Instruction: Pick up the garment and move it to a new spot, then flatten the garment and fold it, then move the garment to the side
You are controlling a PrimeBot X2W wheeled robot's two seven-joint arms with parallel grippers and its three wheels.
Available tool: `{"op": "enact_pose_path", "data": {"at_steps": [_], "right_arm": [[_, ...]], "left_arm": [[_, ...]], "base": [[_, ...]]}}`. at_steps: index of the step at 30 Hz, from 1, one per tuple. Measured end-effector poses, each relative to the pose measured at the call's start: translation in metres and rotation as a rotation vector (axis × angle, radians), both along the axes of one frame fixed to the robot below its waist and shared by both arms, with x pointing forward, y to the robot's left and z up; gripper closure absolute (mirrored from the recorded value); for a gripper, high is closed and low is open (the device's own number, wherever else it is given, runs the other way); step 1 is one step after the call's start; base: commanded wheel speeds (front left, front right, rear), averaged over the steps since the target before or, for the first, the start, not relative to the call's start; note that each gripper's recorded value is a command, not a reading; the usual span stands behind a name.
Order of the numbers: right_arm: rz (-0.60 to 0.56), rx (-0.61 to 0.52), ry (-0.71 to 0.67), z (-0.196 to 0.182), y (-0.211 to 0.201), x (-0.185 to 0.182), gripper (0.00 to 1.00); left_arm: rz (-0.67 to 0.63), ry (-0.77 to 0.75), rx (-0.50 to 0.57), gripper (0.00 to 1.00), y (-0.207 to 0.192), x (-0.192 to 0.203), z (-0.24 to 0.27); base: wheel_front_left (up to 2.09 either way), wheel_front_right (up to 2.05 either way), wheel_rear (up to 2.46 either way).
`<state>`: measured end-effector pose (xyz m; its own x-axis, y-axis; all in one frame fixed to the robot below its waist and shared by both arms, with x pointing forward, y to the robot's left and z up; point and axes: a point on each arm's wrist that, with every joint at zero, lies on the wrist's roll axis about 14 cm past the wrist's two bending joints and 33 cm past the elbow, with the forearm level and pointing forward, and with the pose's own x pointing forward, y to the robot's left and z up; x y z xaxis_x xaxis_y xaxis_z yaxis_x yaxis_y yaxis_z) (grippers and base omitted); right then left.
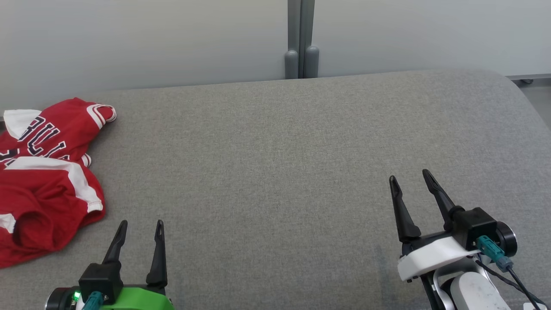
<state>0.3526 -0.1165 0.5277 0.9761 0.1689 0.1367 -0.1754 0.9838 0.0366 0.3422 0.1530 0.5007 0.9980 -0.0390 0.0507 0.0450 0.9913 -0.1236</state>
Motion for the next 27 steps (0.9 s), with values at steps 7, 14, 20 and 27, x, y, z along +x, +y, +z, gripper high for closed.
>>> {"op": "enact_pose_path", "data": {"at_steps": [7, 14, 20, 27], "right_arm": [[-0.001, 0.002, -0.001, 0.000, 0.000, 0.002, 0.00], [0.021, 0.002, -0.006, 0.002, 0.007, 0.007, 0.00], [0.100, 0.005, -0.013, 0.005, 0.031, 0.013, 0.00], [0.235, 0.013, -0.012, 0.005, 0.072, 0.015, 0.00]], "left_arm": [[0.001, 0.001, -0.002, 0.00, 0.001, -0.001, -0.001], [0.028, 0.005, -0.005, 0.00, 0.010, -0.007, -0.002], [0.101, 0.002, -0.007, 0.00, 0.030, -0.018, -0.001], [0.223, -0.006, -0.007, 0.00, 0.063, -0.036, 0.001]], "base": [[0.00, 0.00, 0.00], [0.00, 0.00, 0.00], [0.00, 0.00, 0.00], [0.00, 0.00, 0.00]]}}
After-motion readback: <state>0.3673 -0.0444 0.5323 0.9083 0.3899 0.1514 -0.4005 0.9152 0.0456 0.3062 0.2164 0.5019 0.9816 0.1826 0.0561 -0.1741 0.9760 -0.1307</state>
